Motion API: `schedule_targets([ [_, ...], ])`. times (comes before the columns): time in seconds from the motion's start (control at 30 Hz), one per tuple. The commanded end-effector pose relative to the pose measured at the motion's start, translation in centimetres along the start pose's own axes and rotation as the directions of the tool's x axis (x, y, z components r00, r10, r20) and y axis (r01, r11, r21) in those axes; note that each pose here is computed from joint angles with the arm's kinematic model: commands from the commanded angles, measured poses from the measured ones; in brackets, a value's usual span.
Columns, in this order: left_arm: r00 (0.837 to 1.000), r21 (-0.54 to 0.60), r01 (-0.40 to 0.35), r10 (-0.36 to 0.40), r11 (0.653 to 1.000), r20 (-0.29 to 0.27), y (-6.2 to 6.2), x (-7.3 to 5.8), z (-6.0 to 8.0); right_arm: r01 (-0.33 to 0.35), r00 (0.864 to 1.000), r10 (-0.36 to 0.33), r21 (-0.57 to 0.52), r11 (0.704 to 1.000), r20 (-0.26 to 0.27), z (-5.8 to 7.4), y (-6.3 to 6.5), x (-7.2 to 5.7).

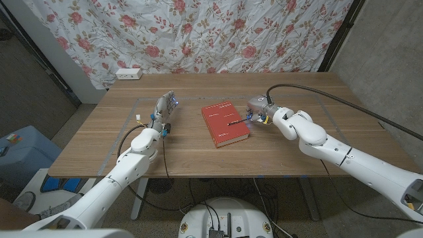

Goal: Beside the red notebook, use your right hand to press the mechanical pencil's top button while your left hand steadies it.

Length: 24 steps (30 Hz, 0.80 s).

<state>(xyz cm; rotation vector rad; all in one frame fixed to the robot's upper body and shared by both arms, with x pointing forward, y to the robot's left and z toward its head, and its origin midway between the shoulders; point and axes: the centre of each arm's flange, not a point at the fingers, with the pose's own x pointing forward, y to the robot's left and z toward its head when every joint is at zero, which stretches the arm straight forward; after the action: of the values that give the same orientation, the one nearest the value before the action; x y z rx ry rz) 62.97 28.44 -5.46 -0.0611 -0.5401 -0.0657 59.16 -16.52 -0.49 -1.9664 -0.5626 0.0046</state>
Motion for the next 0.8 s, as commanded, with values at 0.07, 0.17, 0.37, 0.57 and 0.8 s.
schedule_targets([
  [0.07,1.000,0.000,-0.003,0.003,1.000,-0.005,-0.07,-0.16,-0.13,0.022,1.000,-0.022,-0.011,1.000,0.013,-0.07,0.21,-0.41],
  [0.17,1.000,0.000,-0.003,0.003,1.000,-0.005,-0.07,-0.17,-0.13,0.031,0.999,-0.031,-0.012,0.999,0.017,-0.13,0.15,-0.47],
  [0.37,1.000,0.003,-0.003,0.003,1.000,-0.002,0.01,-0.19,-0.01,0.037,0.999,-0.036,-0.018,0.999,0.025,-0.18,-0.04,-0.57],
  [0.57,1.000,0.006,-0.002,0.002,1.000,-0.002,0.08,-0.23,0.11,0.038,0.999,-0.037,-0.012,0.999,0.030,-0.32,-0.30,-0.73],
  [0.8,1.000,0.016,0.009,-0.009,1.000,0.002,0.13,-0.12,0.53,0.048,0.998,-0.047,-0.009,0.999,0.029,-0.63,-0.78,-0.99],
])
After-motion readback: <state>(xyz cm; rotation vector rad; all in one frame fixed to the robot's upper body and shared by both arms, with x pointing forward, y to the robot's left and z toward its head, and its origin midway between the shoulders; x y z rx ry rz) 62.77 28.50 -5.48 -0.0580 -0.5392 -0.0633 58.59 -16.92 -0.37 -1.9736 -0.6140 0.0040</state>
